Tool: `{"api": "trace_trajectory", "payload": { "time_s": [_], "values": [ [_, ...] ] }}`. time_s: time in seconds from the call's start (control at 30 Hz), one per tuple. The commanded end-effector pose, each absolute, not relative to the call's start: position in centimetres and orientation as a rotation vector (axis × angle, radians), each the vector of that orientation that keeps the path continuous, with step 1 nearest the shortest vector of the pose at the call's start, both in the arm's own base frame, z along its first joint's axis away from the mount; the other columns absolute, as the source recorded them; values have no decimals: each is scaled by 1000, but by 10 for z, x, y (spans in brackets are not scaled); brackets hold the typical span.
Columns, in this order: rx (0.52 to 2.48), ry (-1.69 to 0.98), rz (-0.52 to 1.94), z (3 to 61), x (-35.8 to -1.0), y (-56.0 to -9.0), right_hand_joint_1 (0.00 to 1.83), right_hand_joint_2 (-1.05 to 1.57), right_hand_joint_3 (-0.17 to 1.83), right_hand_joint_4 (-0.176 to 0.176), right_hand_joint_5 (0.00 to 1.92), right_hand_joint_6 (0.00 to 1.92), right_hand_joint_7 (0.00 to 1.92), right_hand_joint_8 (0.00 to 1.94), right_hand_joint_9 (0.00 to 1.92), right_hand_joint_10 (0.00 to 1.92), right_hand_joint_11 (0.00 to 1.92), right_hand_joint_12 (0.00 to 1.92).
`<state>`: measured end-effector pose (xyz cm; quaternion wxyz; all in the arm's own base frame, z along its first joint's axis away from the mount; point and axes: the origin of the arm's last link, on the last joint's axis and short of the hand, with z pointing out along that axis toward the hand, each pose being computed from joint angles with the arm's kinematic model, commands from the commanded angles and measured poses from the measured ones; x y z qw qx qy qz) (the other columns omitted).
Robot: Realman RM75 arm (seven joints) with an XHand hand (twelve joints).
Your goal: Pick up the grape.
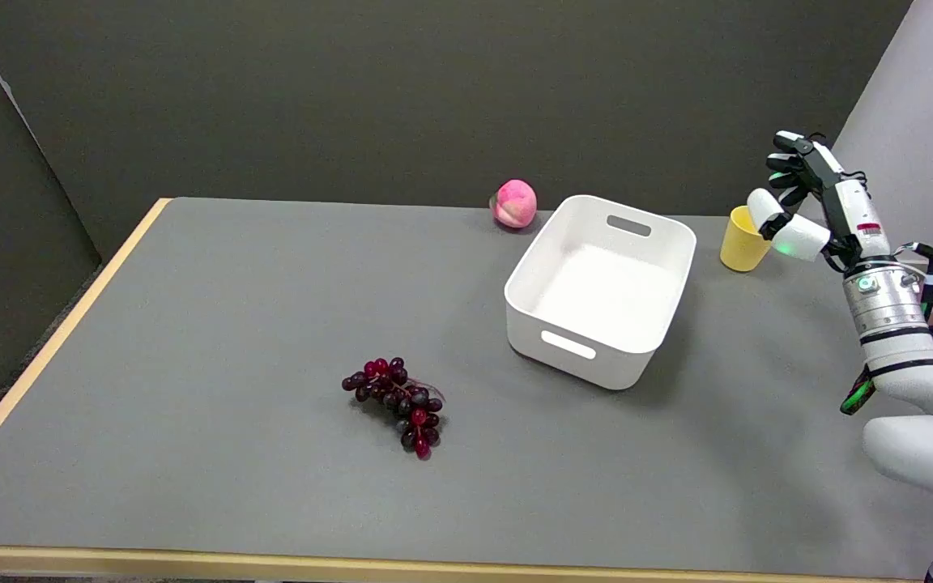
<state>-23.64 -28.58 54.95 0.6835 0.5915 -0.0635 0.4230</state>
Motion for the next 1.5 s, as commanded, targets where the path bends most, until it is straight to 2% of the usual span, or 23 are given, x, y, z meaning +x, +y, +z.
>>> {"api": "trace_trajectory", "payload": {
  "time_s": [0.03,0.3,0.5,0.73,1.07,1.27,1.5],
  "values": [
    [1331,-133,962,548,-235,-288,580,720,906,42,240,464,440,464,416,1019,386,1581],
    [1468,-93,976,525,-216,-293,582,720,906,42,242,466,442,467,418,1022,388,1582],
    [1740,-81,1032,478,-183,-299,592,708,918,52,245,473,447,472,422,1016,392,1583],
    [2005,-91,981,406,-162,-307,631,687,941,66,242,480,432,458,395,934,350,1532],
    [2175,-65,819,307,-180,-309,601,654,1017,76,171,438,239,319,193,657,156,1231],
    [2238,-15,719,268,-189,-300,676,642,979,71,149,384,177,261,117,580,68,1200],
    [2275,140,613,239,-195,-289,679,644,962,57,116,343,126,241,69,549,30,1144]
  ]
}}
